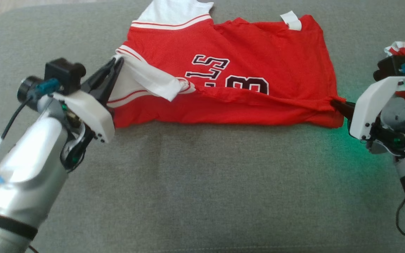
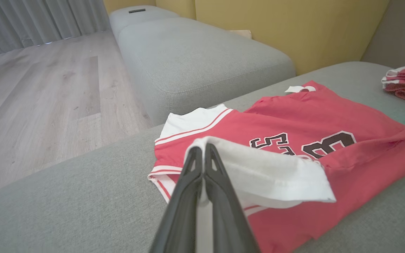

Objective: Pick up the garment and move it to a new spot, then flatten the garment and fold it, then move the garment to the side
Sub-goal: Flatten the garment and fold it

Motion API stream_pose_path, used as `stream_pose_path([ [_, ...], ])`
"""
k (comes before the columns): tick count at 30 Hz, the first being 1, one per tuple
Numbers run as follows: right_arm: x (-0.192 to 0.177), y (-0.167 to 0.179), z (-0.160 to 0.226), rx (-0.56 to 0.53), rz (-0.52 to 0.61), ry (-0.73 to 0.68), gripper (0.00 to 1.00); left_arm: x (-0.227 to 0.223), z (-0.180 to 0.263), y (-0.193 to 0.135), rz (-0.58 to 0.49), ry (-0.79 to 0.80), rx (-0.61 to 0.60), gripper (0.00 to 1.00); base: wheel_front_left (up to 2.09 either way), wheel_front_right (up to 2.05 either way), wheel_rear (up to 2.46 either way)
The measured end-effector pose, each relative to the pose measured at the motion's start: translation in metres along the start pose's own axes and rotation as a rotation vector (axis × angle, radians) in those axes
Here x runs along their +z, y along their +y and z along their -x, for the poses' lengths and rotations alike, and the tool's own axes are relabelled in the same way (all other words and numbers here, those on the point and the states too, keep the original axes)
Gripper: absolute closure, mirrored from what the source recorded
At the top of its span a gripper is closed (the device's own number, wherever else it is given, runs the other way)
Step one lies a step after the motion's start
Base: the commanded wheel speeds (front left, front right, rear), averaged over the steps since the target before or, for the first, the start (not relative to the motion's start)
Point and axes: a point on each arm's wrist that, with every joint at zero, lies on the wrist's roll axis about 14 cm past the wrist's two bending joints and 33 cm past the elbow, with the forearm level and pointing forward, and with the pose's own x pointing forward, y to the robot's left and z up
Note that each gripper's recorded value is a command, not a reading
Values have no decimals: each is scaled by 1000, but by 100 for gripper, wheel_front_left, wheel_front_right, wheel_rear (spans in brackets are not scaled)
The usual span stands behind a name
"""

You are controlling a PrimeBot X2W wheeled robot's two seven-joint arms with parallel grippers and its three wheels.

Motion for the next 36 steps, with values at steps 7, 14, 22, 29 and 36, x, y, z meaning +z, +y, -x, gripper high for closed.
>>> stream_pose_path([
  [7, 1, -4, -5, -17, 8, 13, 56, -15, -19, 0, -37, 57, -24, 100, 0, 0, 0],
  [14, 51, -6, -3, -49, 33, -214, 0, -32, -20, 17, -22, 90, 54, 0, 0, 0, 0],
  [22, 140, 9, 45, -57, 91, -723, 0, 61, -21, 43, 134, -231, 224, 0, 0, 0, 0],
  [29, 123, 42, 74, 10, 32, -953, 0, 92, 34, 34, 263, -456, 351, 0, 0, 0, 0],
  [36, 77, 53, 96, -27, -17, -1063, 0, 75, 72, 2, 308, -474, 384, 0, 0, 0, 0],
])
